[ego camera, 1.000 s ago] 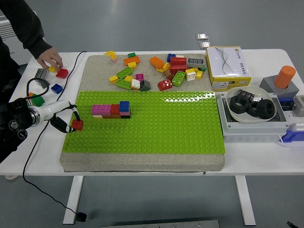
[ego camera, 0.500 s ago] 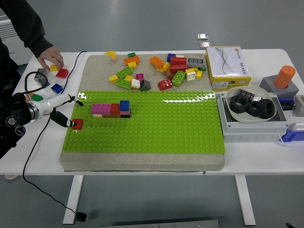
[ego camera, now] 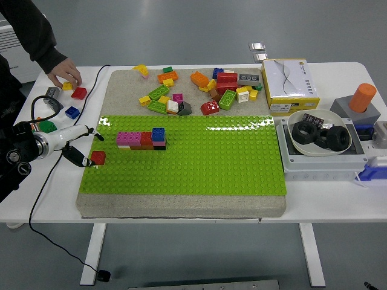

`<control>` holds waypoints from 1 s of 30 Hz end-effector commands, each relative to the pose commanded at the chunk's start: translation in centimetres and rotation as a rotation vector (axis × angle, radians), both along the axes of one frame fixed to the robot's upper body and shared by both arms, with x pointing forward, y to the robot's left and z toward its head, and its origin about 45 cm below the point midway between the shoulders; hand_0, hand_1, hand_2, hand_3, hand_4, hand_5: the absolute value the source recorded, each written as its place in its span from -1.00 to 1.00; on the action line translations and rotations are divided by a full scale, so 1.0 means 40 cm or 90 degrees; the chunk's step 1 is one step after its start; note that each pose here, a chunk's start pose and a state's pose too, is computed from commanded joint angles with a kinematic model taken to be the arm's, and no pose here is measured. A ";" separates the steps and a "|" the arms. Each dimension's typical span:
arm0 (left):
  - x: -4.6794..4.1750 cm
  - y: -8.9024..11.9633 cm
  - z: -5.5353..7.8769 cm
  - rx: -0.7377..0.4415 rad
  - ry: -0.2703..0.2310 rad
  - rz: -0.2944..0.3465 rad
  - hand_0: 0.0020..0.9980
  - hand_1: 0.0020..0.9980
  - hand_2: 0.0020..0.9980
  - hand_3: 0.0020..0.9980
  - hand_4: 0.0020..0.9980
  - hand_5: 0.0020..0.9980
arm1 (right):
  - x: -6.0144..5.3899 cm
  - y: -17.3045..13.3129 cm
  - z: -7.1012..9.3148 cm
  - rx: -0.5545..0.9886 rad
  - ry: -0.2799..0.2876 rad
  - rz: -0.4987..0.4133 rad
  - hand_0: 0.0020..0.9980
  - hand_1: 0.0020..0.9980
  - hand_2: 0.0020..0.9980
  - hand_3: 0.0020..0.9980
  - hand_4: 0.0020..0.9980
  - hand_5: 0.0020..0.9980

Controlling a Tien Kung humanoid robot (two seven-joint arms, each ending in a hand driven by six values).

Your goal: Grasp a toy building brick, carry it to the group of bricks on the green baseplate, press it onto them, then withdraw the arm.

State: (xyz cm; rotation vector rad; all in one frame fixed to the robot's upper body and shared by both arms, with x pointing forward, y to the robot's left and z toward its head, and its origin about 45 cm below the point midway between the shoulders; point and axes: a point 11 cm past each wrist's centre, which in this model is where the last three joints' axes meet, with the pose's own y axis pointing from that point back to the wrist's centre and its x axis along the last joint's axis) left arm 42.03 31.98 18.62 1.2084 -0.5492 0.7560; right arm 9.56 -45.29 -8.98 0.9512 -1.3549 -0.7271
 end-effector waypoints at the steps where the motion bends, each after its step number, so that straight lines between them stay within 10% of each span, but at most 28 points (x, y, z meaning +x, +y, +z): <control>1: 0.000 0.001 -0.001 0.000 0.001 0.001 0.97 1.00 1.00 0.63 0.62 -1.00 | 0.000 -0.001 0.000 0.000 0.000 0.000 0.04 0.21 0.44 0.61 0.79 0.92; 30: 0.000 0.013 -0.039 -0.001 0.012 0.026 0.97 1.00 1.00 0.43 0.60 -1.00 | 0.010 0.001 0.002 0.002 -0.008 -0.003 0.04 0.20 0.44 0.61 0.79 0.92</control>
